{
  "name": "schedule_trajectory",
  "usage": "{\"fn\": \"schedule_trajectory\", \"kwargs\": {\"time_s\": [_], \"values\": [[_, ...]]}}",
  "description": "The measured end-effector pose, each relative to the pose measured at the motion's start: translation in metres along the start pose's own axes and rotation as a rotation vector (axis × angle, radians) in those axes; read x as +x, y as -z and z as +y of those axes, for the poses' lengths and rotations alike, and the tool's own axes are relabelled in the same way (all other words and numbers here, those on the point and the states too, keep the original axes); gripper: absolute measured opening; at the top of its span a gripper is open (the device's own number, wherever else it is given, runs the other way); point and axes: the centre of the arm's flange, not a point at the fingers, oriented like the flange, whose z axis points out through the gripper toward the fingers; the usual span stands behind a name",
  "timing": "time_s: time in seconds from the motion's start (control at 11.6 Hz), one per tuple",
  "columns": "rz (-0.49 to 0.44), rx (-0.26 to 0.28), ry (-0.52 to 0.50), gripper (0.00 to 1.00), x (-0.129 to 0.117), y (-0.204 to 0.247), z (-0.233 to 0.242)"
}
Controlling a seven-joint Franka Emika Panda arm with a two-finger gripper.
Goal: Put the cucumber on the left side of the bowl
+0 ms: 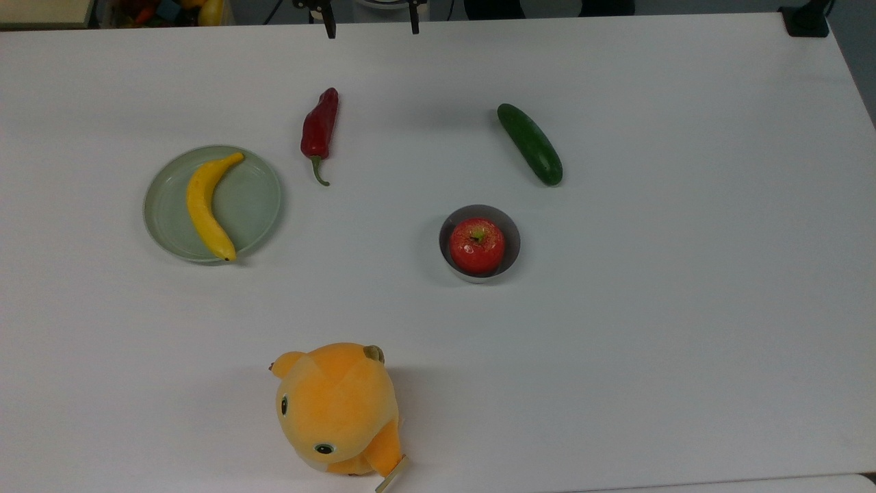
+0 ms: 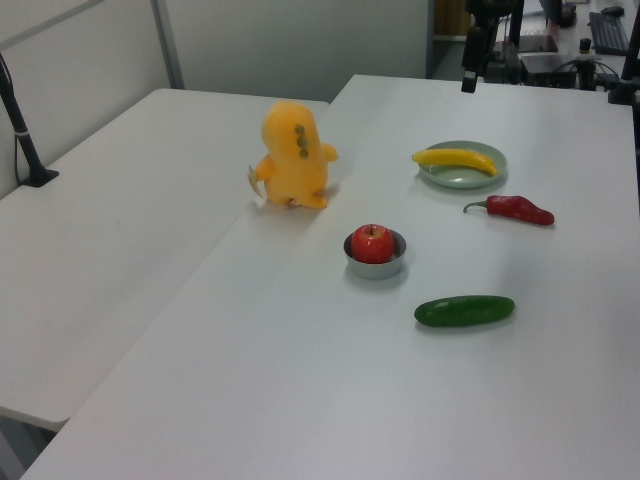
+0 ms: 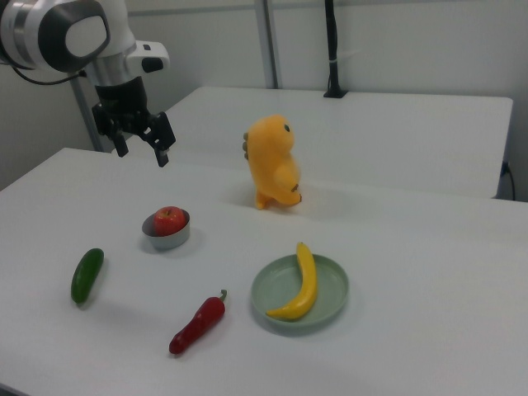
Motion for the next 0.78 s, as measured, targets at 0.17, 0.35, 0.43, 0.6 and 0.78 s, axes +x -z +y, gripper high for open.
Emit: {"fn": "schedule_trajectory", "kwargs": {"time_s": [0.17,0.35,0.43,0.6,0.78], "values": [[0.000,0.000,0.000,1.00,0.000,0.000,0.000],[-0.002,0.000,0.000,1.00,0.000,-0.001,0.000],[-0.005,0.000,0.001,1.00,0.001,-0.003,-0.001],[-0.015,0.001,0.005,1.00,0.001,-0.008,-0.003],[-0.041,0.003,0.022,1.00,-0.002,-0.021,-0.011]]}}
